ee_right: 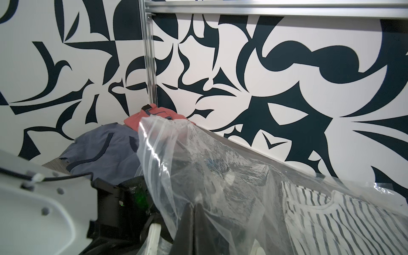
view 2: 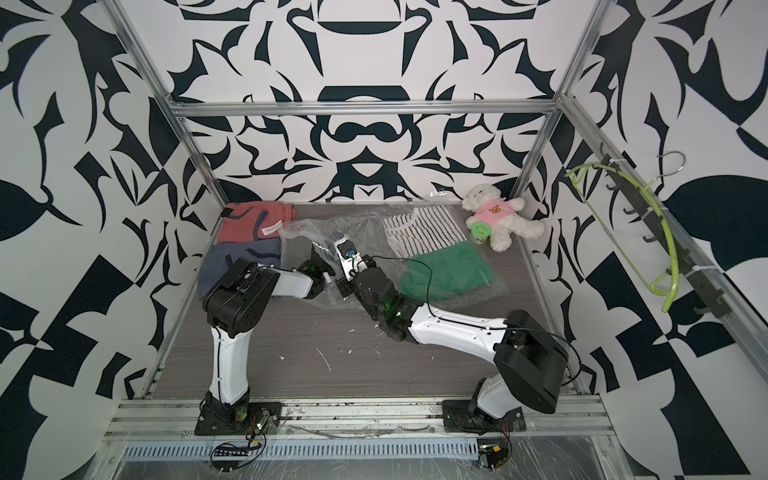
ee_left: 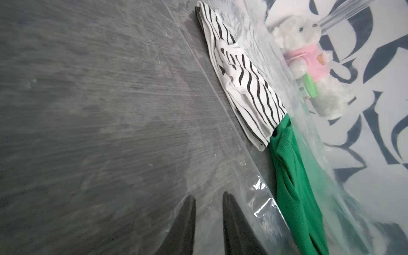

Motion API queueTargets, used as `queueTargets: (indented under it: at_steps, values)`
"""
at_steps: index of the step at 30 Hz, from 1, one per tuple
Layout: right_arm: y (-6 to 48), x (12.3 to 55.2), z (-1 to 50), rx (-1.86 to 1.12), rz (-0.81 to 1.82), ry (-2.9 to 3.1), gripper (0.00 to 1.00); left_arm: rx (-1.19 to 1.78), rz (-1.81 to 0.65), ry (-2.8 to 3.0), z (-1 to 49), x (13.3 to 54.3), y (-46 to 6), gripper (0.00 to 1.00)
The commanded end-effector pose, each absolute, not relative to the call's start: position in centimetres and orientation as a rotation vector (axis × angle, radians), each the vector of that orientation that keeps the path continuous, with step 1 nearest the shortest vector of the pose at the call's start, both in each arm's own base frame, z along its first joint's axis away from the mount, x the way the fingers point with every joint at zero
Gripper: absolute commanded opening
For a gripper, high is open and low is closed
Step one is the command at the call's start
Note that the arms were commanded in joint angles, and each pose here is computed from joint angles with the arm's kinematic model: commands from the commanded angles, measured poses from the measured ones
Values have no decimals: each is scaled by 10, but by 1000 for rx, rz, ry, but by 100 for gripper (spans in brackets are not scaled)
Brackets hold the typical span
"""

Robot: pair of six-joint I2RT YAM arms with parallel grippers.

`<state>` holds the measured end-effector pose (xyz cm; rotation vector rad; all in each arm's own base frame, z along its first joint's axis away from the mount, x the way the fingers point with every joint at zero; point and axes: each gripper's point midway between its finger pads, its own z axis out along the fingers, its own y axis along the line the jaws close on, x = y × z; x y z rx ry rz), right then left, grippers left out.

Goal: Take the tank top out of the vacuum bag
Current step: Take out the tank top from the vacuum bag.

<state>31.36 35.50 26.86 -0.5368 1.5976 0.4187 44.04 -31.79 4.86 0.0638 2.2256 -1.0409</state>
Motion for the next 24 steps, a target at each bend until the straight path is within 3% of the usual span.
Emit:
queueTargets:
  at_steps: [1, 9, 24]
  values:
    - [362, 311, 306, -502, 491, 1493, 0, 78, -1071, 2264, 40, 442, -328, 32]
    - [357, 313, 292, -493, 458, 1516, 0, 104, -1147, 2255, 41, 446, -353, 46]
    - [351, 319, 272, -478, 397, 1549, 0, 147, -1292, 2267, 51, 433, -396, 55]
